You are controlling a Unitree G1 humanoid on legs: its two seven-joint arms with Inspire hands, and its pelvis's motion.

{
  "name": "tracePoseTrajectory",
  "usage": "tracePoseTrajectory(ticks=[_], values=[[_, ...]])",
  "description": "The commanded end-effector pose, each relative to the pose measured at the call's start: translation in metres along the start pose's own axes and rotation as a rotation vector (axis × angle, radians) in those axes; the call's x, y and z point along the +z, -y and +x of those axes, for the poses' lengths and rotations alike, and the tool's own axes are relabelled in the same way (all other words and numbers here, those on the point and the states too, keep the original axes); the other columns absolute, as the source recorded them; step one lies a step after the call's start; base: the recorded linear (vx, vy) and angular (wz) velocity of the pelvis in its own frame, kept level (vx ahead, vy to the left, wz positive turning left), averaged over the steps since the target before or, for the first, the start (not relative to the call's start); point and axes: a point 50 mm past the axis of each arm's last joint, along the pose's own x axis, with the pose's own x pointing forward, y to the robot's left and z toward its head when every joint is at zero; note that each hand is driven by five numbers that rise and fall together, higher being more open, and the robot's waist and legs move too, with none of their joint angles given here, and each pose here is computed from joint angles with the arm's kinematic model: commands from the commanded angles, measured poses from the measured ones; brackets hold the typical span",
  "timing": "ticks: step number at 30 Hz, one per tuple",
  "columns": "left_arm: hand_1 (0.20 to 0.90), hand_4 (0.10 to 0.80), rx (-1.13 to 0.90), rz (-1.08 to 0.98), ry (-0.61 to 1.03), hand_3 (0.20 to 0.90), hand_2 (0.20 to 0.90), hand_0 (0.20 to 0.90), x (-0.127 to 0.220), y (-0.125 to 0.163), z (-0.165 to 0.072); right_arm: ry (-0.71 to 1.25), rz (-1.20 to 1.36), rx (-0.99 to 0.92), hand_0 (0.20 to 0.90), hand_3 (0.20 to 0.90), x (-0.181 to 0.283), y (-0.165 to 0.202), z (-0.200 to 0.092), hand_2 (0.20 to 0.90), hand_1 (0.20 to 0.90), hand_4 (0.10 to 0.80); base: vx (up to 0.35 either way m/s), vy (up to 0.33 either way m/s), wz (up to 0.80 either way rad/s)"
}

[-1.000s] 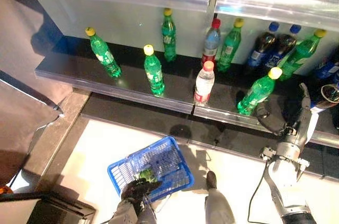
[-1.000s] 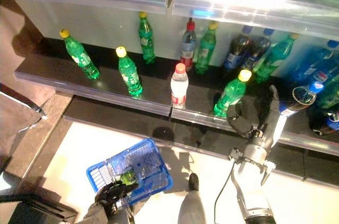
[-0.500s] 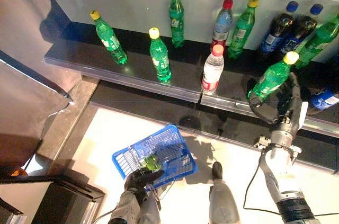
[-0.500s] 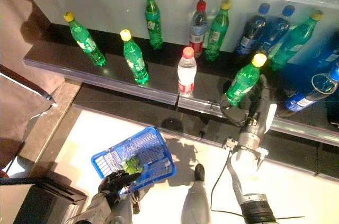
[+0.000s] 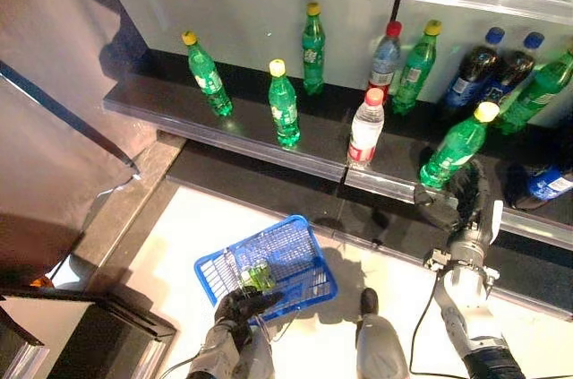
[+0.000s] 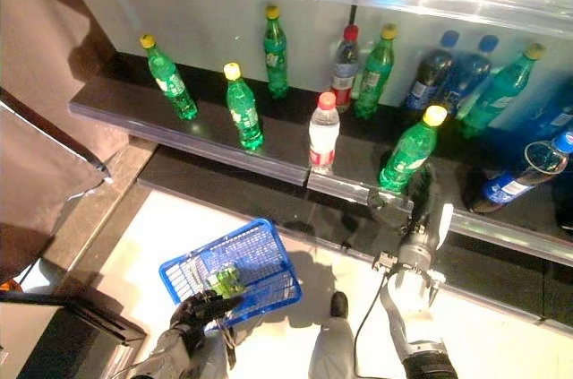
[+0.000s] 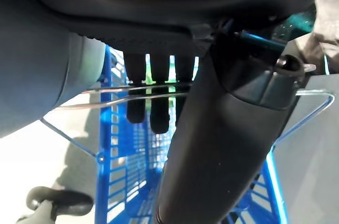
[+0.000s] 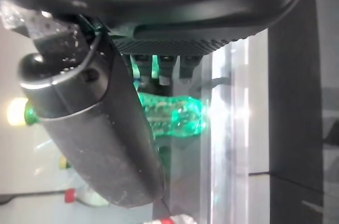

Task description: Pick up the drink and place into the basket.

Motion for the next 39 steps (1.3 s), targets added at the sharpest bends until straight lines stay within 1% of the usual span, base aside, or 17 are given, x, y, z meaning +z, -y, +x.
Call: tracePoseTrajectory(ticks=[1,12,21,39], values=[[0.3,0.1,0.21,0.137,-0.194,0.2,0.3,0.3,-0.065,-0.092,-0.042,0.205,0.109,-0.038,0.9,0.9,0.045,-0.002,0.018,0.9,0.9,0.8,0.061,-0.026,0.12],[0.3,0.1,0.148,0.163,-0.179,0.2,0.3,0.3,-0.063,-0.087,-0.04,0.261,0.109,-0.089,0.9,0.9,0.071,-0.002,0.049,0.9,0.9,0.8,0.026,-0.013,0.04],[0.3,0.1,0.125,0.168,-0.161,0.2,0.3,0.3,-0.055,-0.086,-0.036,0.348,0.11,-0.098,0.9,0.9,0.1,-0.007,0.062,0.9,0.9,0.8,-0.012,-0.004,0.03],[0.3,0.1,0.097,0.169,-0.114,0.2,0.3,0.3,-0.04,-0.08,-0.029,0.444,0.117,-0.111,0.9,0.9,0.145,-0.006,0.087,0.9,0.9,0.8,-0.028,-0.017,-0.02]])
